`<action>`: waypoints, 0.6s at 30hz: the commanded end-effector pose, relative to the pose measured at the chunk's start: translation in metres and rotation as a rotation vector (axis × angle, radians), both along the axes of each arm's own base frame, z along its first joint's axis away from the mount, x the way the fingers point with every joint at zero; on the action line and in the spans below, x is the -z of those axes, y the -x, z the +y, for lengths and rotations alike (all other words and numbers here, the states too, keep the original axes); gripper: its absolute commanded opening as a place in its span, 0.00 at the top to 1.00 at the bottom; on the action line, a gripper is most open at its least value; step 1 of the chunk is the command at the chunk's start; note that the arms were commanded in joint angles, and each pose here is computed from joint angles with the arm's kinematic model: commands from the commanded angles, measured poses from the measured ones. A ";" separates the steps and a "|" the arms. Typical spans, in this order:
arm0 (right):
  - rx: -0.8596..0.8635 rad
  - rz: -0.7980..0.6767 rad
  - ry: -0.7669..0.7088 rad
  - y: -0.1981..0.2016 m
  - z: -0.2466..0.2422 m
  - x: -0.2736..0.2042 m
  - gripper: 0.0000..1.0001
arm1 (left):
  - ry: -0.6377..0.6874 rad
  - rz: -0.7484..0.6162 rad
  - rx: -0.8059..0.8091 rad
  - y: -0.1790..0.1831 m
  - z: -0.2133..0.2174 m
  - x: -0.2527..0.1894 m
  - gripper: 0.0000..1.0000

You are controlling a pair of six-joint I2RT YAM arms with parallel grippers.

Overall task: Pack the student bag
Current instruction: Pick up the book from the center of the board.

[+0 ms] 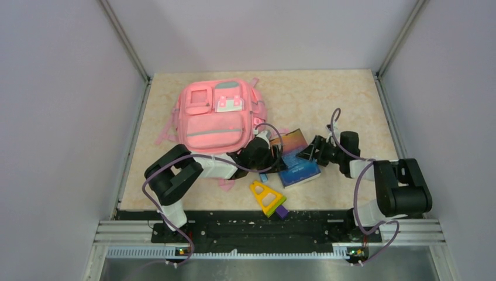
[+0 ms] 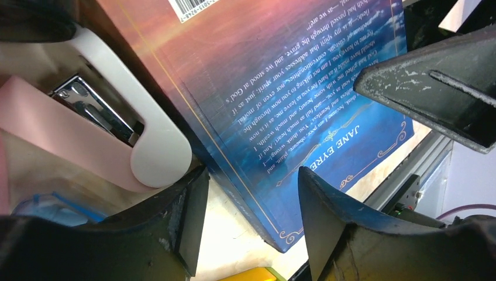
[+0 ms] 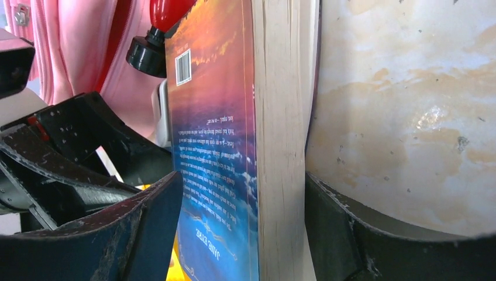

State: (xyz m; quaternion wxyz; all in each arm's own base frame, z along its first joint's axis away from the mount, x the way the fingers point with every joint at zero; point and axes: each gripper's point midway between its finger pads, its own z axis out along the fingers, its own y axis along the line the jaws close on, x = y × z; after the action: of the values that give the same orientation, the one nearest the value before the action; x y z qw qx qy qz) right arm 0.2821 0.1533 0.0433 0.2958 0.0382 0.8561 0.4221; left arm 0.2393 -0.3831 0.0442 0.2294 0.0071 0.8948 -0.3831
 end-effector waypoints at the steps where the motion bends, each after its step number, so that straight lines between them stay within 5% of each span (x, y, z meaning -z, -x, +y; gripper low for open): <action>1: -0.105 0.120 -0.094 0.034 0.023 0.008 0.30 | 0.193 -0.165 0.102 -0.006 -0.047 -0.059 0.40; 4: -0.096 0.114 -0.090 0.032 0.022 0.005 0.43 | 0.171 -0.179 0.096 -0.009 -0.045 -0.060 0.41; 9: -0.053 0.068 -0.079 0.023 0.019 -0.015 1.00 | 0.093 -0.227 0.071 -0.016 -0.032 -0.062 0.41; 18: 0.091 -0.217 -0.071 -0.001 0.004 -0.126 1.00 | 0.086 -0.433 0.064 -0.026 -0.013 -0.152 0.23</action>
State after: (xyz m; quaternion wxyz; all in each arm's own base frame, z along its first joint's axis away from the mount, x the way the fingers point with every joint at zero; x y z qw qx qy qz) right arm 0.2673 0.1502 0.0786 0.3106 0.0752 0.8544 0.4097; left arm 0.2439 -0.3861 0.0807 0.2901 0.0869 0.8809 -0.3637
